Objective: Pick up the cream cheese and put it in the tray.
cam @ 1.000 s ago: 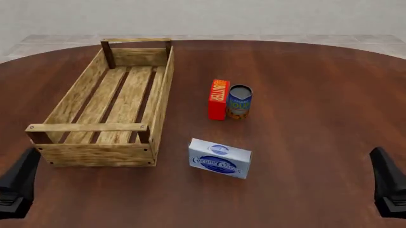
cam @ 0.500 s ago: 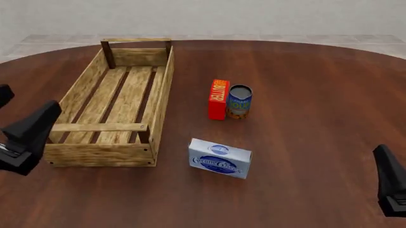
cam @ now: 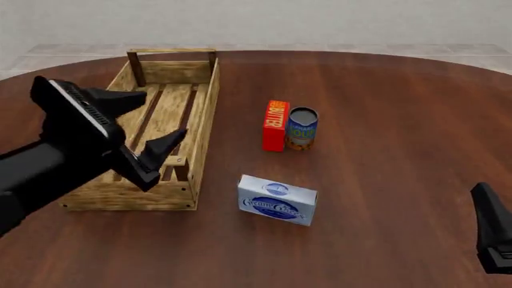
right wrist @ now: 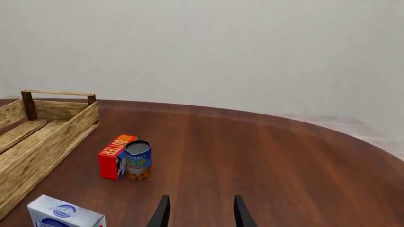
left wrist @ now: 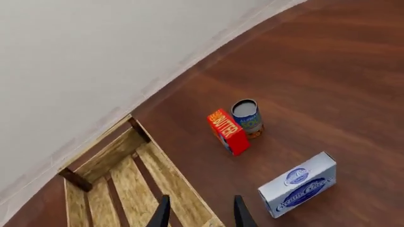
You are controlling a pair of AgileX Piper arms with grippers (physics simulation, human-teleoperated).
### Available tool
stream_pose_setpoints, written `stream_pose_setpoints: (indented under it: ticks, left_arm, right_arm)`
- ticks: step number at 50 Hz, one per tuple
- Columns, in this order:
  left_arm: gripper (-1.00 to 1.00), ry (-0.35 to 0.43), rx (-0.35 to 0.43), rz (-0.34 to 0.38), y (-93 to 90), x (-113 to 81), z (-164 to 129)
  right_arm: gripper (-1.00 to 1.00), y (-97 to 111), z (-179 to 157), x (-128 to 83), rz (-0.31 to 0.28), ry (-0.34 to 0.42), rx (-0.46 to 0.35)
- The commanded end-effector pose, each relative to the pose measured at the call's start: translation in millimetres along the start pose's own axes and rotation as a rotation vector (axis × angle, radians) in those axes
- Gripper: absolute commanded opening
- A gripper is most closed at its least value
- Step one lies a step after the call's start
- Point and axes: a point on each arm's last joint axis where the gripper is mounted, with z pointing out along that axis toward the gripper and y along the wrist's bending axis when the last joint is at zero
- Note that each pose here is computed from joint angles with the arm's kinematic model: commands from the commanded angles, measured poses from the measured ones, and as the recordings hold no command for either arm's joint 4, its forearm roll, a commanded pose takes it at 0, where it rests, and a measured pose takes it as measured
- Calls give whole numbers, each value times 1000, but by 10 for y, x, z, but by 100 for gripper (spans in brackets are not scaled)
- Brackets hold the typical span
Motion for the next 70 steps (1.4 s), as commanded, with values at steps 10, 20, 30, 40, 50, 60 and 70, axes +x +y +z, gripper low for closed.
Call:
stream_pose_setpoints:
  ticks: [10,20,30,40,50,60,70]
  left_arm:
    - [100,151,252,201,-471,33,681]
    - [100,192,369,365,-695,108,703]
    - [100,270,443,477,-770,198,877]
    - [100,302,506,524,-870,155,954]
    - [100,299,550,597,-983,198,1043]
    - [100,346,619,623,-1050,5,1149]
    - [100,331,618,694,-1076,127,1343]
  right_arm:
    - [100,2,3,23,3,4,-2]
    - [100,5,5,42,6,10,-4]
    - [100,10,5,49,9,13,-13]
    - [100,14,11,108,13,22,-14]
    - [100,18,12,127,48,30,-18]
    - [100,27,18,188,43,36,-28]
    - [100,28,16,195,49,32,-28]
